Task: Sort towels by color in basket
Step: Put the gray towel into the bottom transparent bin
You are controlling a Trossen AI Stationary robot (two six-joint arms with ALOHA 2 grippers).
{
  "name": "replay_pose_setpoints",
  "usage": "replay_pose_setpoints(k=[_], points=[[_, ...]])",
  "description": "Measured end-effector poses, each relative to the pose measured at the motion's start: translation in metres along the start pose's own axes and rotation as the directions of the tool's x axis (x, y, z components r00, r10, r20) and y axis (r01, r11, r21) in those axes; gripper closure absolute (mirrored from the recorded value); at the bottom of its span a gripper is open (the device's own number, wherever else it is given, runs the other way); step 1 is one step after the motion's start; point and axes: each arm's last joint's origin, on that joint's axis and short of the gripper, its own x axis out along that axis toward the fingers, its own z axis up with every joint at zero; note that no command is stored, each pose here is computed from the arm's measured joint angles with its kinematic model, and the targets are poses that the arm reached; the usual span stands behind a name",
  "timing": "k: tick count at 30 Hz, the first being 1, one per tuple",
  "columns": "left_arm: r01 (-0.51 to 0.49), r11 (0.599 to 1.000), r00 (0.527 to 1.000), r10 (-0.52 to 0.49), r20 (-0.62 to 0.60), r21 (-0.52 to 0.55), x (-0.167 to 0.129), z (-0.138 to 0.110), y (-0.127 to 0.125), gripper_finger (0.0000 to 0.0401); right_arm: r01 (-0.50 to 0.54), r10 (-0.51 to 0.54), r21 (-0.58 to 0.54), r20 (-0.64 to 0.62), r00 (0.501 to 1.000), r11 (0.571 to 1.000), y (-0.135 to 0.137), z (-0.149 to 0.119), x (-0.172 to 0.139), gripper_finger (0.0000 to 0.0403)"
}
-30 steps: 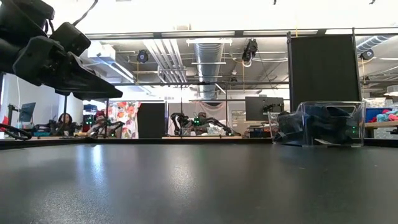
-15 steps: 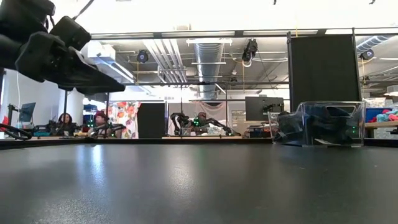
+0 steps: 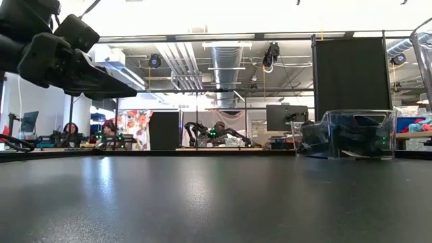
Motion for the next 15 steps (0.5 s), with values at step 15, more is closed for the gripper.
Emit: replay_pose_setpoints(k=[15], points=[[-0.006,0.999,1.000,0.006,0.002,0.045,0.000,0.001,0.001,0.0159,-0.154,0.155,0.016,-0.059,0.986,0.988,0.014,-0.011,-0.088,0.0191]])
